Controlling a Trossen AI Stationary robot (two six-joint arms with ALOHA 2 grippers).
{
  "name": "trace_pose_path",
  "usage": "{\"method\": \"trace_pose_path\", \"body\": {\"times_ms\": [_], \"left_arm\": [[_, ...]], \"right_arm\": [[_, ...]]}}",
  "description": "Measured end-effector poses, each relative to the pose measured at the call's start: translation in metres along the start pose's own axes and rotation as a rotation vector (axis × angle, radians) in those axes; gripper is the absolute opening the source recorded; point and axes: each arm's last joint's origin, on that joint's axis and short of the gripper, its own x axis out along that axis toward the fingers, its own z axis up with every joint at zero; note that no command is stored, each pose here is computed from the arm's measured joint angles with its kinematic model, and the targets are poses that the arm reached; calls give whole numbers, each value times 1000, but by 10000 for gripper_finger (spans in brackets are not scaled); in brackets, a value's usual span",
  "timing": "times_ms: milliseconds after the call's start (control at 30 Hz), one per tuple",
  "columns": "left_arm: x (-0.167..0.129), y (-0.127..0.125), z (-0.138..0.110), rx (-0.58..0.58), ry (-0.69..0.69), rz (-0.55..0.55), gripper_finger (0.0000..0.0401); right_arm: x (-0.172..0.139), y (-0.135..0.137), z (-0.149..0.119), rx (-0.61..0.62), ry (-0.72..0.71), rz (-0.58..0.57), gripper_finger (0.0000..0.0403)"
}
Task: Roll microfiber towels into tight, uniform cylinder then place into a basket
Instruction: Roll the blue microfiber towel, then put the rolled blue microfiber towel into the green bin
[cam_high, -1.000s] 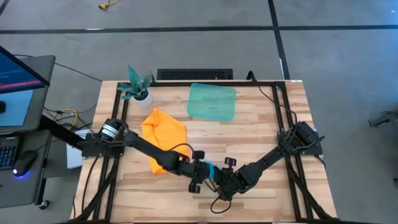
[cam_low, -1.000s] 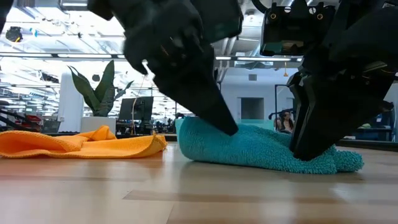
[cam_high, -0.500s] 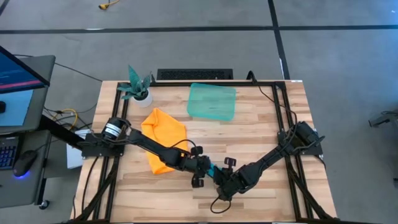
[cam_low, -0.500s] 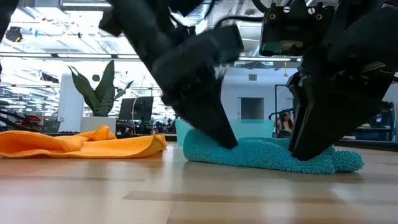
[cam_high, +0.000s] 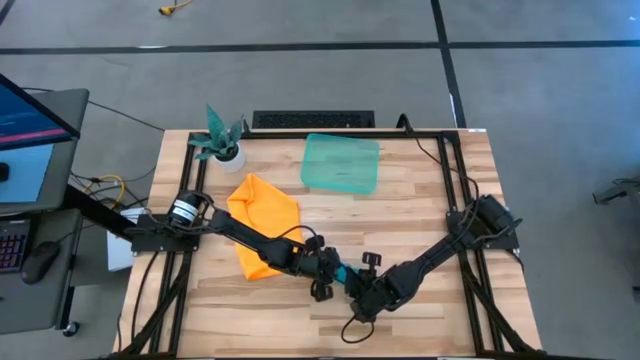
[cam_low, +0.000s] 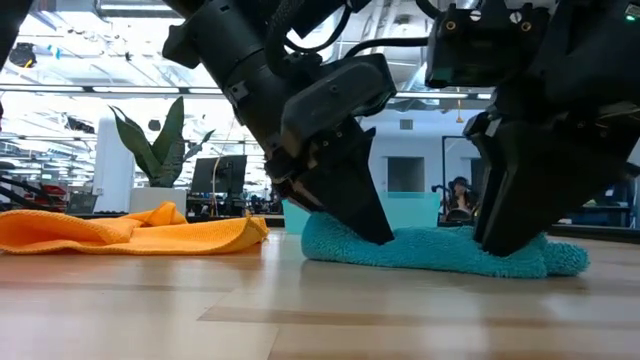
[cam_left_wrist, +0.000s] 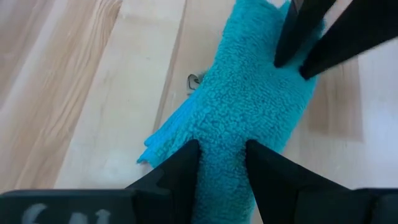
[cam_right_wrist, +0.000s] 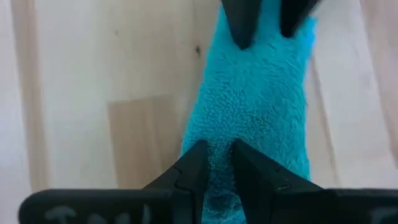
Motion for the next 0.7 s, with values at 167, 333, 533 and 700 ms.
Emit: {"method": "trace_pose_path", "body": {"times_ms": [167,333,533,700], "left_arm": [[-1,-5,-3,-83,2,-3,130],[-2,-10,-6,-123,4,0,130],[-2,-10,-7,-143,0,4,130],[-2,-10,-7,-155,-6,11,130]], "right_arm": [[-16,-8,-3,-16,39,-12,102],[-29,-15,-6,-32,75,-39,102],[-53,-27,-6,-35,68,-61,102],[-97,-42,-9,-48,-82,-161,102]]}}
